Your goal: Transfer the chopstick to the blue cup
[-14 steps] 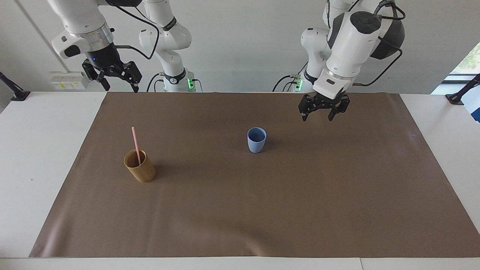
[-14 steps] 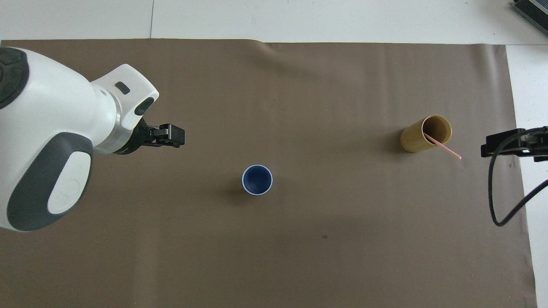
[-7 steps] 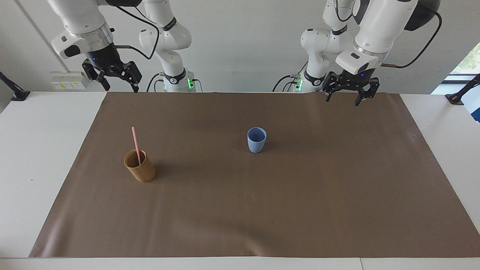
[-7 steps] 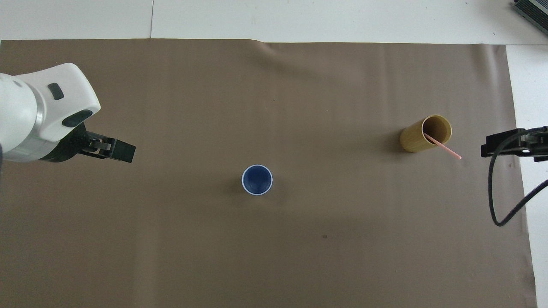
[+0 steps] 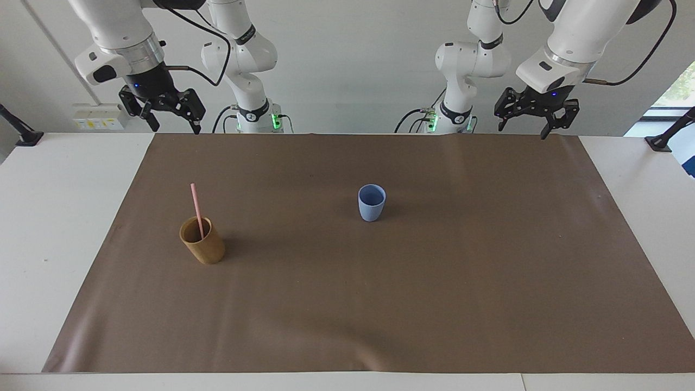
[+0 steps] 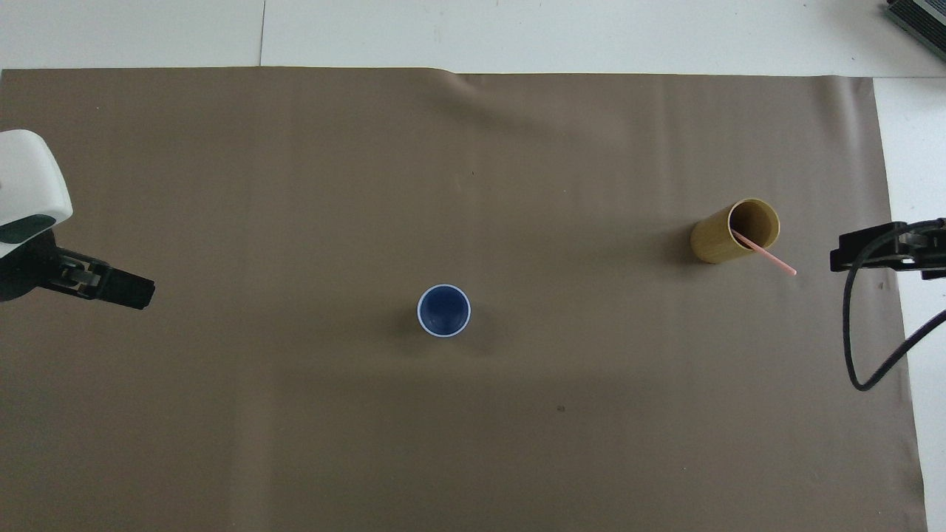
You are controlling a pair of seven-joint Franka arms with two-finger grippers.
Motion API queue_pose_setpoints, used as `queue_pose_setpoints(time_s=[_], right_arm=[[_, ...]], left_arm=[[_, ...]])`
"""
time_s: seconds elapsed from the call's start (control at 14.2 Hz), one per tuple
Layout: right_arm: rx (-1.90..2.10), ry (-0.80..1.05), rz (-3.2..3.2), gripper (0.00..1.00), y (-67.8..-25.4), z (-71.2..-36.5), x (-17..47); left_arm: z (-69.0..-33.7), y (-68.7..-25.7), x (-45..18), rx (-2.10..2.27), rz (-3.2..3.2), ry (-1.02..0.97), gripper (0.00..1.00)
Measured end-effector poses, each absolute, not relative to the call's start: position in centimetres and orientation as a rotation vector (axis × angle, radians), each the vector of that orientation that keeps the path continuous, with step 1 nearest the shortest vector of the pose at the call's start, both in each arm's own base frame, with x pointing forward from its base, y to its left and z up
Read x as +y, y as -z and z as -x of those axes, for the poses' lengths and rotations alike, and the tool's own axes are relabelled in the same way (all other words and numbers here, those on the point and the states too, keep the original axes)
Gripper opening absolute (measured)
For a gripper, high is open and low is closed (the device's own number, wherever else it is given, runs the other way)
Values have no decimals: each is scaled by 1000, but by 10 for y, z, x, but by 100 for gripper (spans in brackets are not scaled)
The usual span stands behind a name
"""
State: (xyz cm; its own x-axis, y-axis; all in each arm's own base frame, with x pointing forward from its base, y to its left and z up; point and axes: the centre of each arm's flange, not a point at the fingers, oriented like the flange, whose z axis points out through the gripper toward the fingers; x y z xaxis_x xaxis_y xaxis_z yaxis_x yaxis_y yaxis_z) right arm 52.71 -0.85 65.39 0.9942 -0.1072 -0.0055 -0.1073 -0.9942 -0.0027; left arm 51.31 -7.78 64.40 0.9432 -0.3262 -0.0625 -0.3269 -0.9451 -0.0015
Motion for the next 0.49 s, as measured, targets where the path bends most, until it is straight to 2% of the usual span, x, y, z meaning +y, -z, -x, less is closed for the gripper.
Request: queue_pose_setpoints(time_s=[0.35, 0.49], right_arm=[[170, -30, 3134, 100, -653, -525, -9], [177, -90, 3134, 100, -650, -521, -11]], left_arm=[[-514, -637, -69, 501, 3088, -112, 100], [-519, -640, -69, 498, 3090, -36, 100]])
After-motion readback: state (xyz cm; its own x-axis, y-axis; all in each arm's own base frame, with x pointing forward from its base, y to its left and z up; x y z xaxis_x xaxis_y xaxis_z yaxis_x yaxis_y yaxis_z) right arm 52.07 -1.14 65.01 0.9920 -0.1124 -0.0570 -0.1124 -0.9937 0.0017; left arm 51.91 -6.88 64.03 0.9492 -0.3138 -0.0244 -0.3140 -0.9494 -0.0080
